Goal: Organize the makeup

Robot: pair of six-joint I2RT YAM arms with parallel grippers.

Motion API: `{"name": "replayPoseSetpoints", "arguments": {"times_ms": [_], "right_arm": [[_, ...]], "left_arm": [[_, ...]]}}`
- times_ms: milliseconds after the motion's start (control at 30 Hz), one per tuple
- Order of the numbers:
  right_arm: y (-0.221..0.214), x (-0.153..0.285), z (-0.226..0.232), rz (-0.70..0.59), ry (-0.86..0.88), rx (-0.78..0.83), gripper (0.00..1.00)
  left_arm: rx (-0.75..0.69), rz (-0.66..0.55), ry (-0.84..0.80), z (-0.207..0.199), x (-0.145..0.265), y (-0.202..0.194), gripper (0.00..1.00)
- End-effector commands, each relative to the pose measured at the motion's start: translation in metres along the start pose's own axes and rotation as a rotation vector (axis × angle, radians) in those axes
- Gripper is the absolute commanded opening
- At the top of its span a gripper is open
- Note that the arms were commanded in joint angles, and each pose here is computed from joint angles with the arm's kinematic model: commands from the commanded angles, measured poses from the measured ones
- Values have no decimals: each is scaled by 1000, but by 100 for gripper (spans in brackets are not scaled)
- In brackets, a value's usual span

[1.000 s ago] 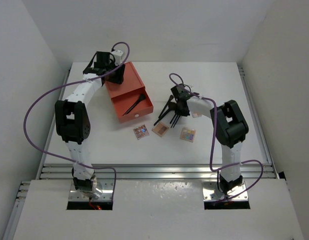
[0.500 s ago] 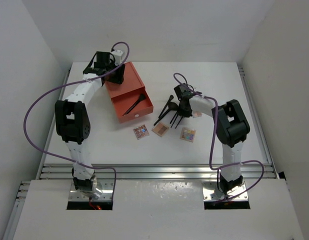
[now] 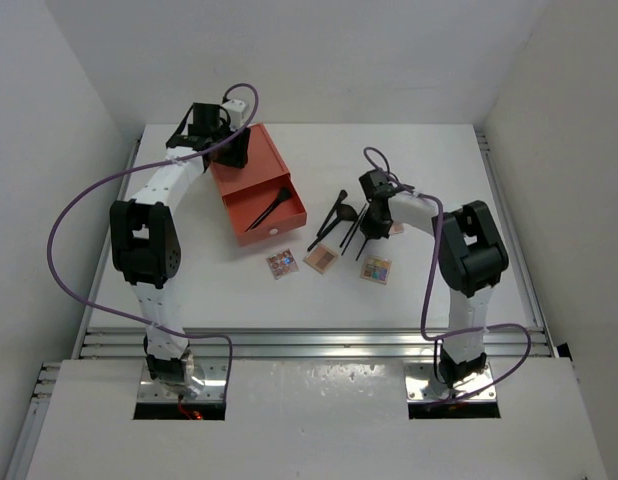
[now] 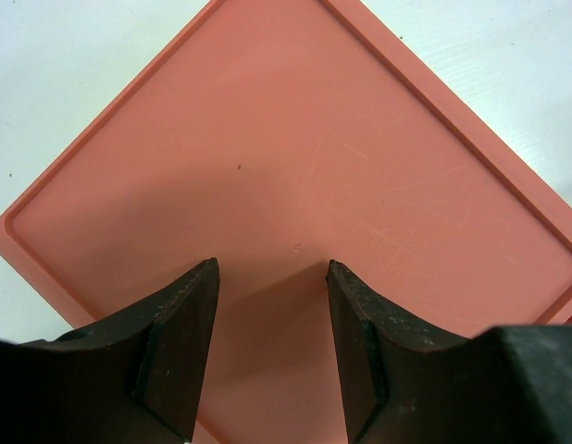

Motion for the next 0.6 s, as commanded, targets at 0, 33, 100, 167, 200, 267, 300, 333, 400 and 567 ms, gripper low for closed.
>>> {"name": "replayPoseSetpoints", "arguments": {"times_ms": [0, 33, 100, 167, 200, 267, 300, 333, 400, 567], "right_arm": [[-21, 2, -24, 55, -41, -9, 0], [-13, 3, -24, 20, -34, 33, 0], [7, 15, -15, -69, 14, 99, 0], [21, 21, -15, -126, 24, 191, 0], [38, 35, -8, -205, 63, 193, 0], [54, 49, -9, -282, 67, 263, 0], [67, 59, -4, -335, 85, 258, 0], [74, 71, -3, -371, 92, 280, 0], [94, 92, 9, -491, 145, 300, 0], [121, 149, 65, -747, 430, 664, 0]], "left_arm": [[34, 53, -14, 1, -7, -18, 56], [34, 53, -14, 1, -7, -18, 56], [34, 53, -14, 1, -7, -18, 56], [43, 53, -14, 1, -7, -18, 56], [44, 53, -23, -1, -7, -18, 56], [42, 44, -23, 0, -7, -16, 56], [42, 44, -23, 0, -7, -16, 56], [42, 44, -23, 0, -7, -16, 56], [42, 44, -23, 0, -7, -16, 56], [42, 44, -23, 0, -7, -16, 56]]}}
Point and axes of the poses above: each gripper's point midway between its finger pads, its own x axis back along the fingers, its own z axis along the line the jaws close on, y = z × x, the point moved 2 cm from there along x, back along the fingers, and after that the axes turned 7 degrees about x, right-handed, at the moved point
